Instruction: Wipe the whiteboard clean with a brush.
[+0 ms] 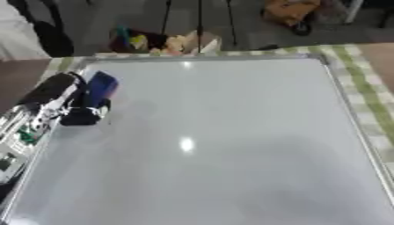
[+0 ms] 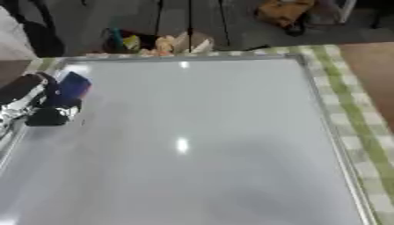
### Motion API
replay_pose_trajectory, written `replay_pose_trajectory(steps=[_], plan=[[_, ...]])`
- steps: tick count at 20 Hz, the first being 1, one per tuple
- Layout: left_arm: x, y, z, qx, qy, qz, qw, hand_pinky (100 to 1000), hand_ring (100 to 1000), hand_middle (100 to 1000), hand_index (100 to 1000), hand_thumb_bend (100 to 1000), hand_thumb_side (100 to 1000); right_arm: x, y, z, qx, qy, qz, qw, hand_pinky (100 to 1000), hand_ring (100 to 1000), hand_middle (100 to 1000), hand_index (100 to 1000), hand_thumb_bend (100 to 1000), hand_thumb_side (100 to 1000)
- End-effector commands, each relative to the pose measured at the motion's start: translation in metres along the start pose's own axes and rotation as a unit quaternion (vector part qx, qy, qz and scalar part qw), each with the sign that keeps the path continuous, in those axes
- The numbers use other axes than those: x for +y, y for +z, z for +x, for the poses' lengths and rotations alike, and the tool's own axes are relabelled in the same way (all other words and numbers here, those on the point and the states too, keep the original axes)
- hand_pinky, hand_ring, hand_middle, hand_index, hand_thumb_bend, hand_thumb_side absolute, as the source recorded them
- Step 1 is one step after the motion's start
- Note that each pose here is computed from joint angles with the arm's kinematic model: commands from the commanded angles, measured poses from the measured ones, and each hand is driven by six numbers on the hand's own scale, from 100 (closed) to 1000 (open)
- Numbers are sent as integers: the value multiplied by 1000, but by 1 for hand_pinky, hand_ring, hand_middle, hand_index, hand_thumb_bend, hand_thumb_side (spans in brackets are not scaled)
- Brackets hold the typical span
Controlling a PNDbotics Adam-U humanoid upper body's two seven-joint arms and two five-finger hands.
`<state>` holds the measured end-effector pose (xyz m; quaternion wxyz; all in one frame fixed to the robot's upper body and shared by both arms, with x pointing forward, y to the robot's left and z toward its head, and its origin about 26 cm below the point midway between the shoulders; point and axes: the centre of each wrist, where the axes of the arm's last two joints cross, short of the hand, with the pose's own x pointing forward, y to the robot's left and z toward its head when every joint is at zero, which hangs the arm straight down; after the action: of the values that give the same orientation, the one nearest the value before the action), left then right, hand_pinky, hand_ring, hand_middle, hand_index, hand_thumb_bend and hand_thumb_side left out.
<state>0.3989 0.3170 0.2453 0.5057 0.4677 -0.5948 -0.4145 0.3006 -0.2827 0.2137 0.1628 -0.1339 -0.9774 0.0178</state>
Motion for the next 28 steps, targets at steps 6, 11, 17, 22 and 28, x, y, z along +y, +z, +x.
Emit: replay_pose_trajectory(steps=[6,11,17,22,28], plan=[[1,-6,-4,5,28,-14,999,348,545,482,164,158,433,-4,-7,4,-19,3,0,1000,733,680,547,784,100,816],[-6,-7,-4,3,49,-31,998,349,545,479,169,166,463,-4,-6,4,-18,3,-1,1000,734,680,547,784,100,816],[-9,-7,-7,18,36,-57,998,367,557,480,186,190,475,-4,-5,4,-16,3,-1,1000,734,680,546,785,100,817],[-6,-7,-8,24,21,-79,996,380,563,480,197,192,471,-4,-5,4,-16,3,0,1000,735,680,546,785,100,817],[0,-6,-9,27,3,-100,995,399,568,484,224,182,493,-4,-5,4,-14,3,1,1000,735,680,545,786,100,817]])
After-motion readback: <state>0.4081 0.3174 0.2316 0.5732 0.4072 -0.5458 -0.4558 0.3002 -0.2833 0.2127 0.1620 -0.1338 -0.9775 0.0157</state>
